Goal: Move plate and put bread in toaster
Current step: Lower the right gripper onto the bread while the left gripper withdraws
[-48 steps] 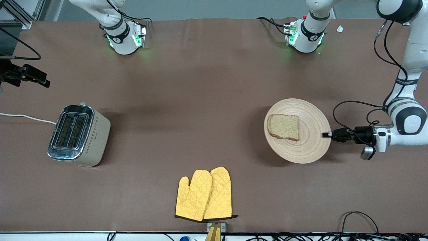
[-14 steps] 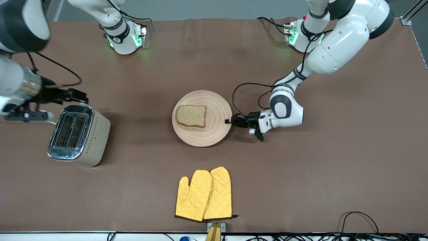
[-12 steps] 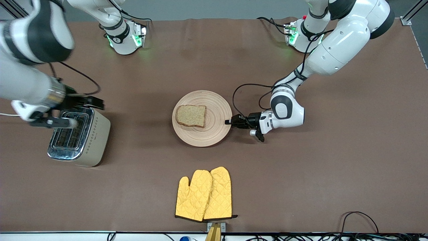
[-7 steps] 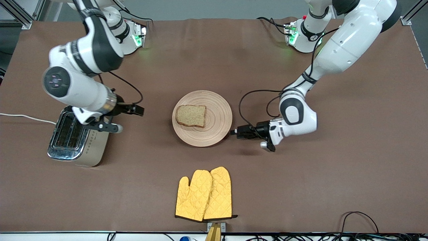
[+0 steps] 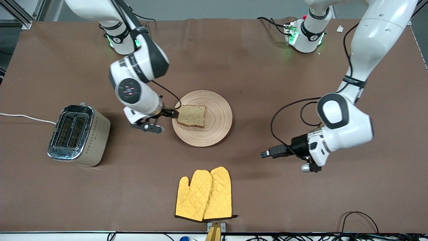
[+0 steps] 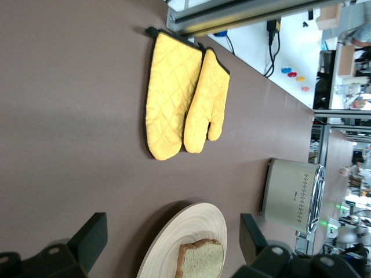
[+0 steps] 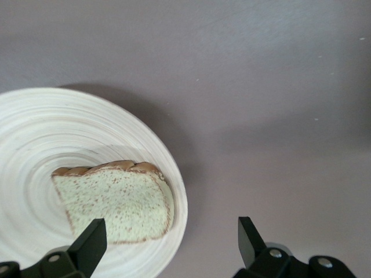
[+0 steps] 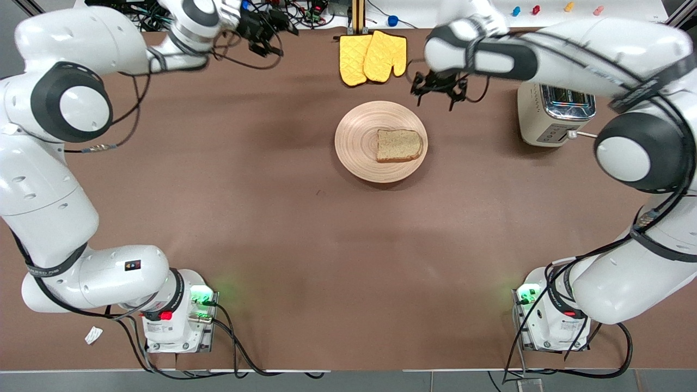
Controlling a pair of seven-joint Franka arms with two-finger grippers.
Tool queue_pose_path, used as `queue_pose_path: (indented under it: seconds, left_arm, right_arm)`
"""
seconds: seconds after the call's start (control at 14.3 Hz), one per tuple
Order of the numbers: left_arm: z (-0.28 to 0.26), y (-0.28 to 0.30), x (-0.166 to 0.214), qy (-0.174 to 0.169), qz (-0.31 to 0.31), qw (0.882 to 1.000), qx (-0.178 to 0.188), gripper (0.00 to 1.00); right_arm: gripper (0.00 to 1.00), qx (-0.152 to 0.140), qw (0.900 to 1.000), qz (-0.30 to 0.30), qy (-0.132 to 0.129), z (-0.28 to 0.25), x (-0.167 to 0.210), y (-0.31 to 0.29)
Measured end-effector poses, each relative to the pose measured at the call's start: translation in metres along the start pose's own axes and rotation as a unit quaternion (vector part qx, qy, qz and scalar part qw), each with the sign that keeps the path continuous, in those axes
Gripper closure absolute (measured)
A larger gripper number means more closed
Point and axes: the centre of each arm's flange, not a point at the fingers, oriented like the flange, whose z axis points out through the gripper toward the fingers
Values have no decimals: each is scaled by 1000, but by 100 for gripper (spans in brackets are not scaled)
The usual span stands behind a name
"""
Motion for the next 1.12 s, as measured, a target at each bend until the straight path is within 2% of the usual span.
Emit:
queue_pose_path:
  seconds: [0.14,0.28,0.49,0.63,0.77,0.84,0.91,1.12]
  left_arm:
    - [-48,14,12,-11,0,999,47,0]
    - [-101,24,12,-25,5,994,108,0]
    - [-163,47,-5,-33,27,982,184,0]
    - [-187,66,-22,-31,48,965,257,0]
    - [-211,84,-38,-17,69,940,335,0]
    - [-222,93,-46,-11,75,931,357,0]
    - [-233,99,-52,-4,76,925,372,0]
    - [-272,107,-68,14,62,912,405,0]
  right_arm:
    - [0,-8,1000,2,17,31,-18,-17]
    - [0,-16,1000,-1,14,52,-27,-20]
    - [1,-51,998,-7,32,69,-38,-26]
    - [4,-63,997,-3,38,78,-46,-32]
    - [16,-67,997,-3,38,83,-49,-35]
    - [16,-68,997,-3,38,84,-49,-34]
    - [22,-68,997,-1,38,85,-47,-33]
    - [28,-70,997,2,38,87,-44,-31]
